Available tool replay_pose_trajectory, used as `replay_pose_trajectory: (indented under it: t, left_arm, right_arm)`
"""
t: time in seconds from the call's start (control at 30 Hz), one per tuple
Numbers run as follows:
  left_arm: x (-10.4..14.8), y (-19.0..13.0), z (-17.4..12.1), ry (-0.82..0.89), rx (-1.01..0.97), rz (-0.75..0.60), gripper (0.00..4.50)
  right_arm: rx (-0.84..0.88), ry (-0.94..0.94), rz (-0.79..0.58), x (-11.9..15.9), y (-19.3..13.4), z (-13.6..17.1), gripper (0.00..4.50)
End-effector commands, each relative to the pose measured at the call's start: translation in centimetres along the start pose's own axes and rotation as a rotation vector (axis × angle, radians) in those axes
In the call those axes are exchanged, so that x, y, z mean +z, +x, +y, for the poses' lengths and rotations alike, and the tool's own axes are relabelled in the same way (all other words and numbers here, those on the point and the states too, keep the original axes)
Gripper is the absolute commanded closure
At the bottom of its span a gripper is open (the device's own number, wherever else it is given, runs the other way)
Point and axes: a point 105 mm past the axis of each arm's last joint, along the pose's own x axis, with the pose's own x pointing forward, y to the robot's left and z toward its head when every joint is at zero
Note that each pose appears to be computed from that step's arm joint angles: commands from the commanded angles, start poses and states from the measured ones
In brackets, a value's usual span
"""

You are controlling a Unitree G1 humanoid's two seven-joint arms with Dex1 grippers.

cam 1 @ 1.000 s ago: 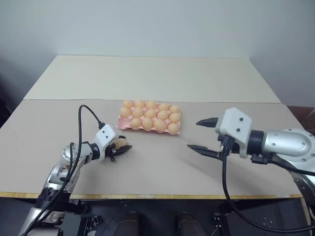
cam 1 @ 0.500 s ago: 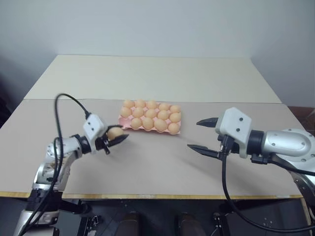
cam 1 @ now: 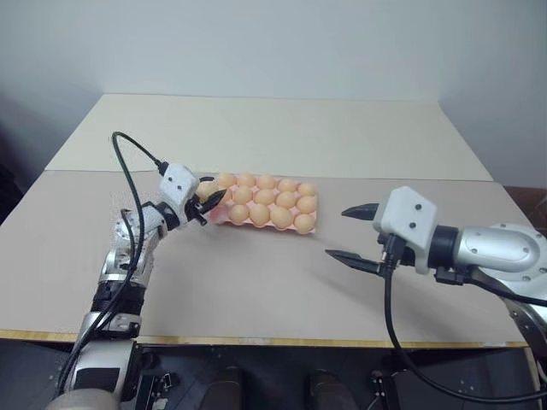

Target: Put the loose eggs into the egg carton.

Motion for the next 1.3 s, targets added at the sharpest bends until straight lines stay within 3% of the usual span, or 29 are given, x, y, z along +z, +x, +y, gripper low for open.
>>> replay_pose_trajectory:
  t: [0.03, 0.2, 0.47, 0.7, 1.03, 1.3]
  left_arm:
    - [1.5, 0.5, 0.6, 0.035, 0.025, -0.065, 2.01]
    - [2.0, 0.4, 1.3, 0.045, 0.065, -0.089, 0.41]
    - [3.2, -1.3, 1.4, 0.048, 0.035, -0.133, 0.41]
    - [5.4, -7.1, 1.2, 0.093, -0.112, -0.13, 0.41]
    - [7.5, -16.0, -0.2, 0.127, -0.348, 0.06, 0.41]
    - [7.7, -19.2, -0.4, 0.119, -0.359, 0.165, 0.41]
  right_arm:
    - [-0.035, -0.052, -0.016, 1.0, -0.6, -0.2, 0.46]
    - [-0.039, -0.052, -0.012, 0.9, -0.7, -0.2, 0.46]
    - [-0.033, -0.052, -0.02, 1.0, -0.4, -0.3, 0.46]
    - [-0.044, -0.046, -0.008, 0.6, -0.7, -0.9, 0.46]
    - [0.003, -0.023, 0.029, -0.7, -3.4, -3.2, 0.46]
    - [0.109, -0.051, 0.094, -2.0, -6.4, -4.0, 0.46]
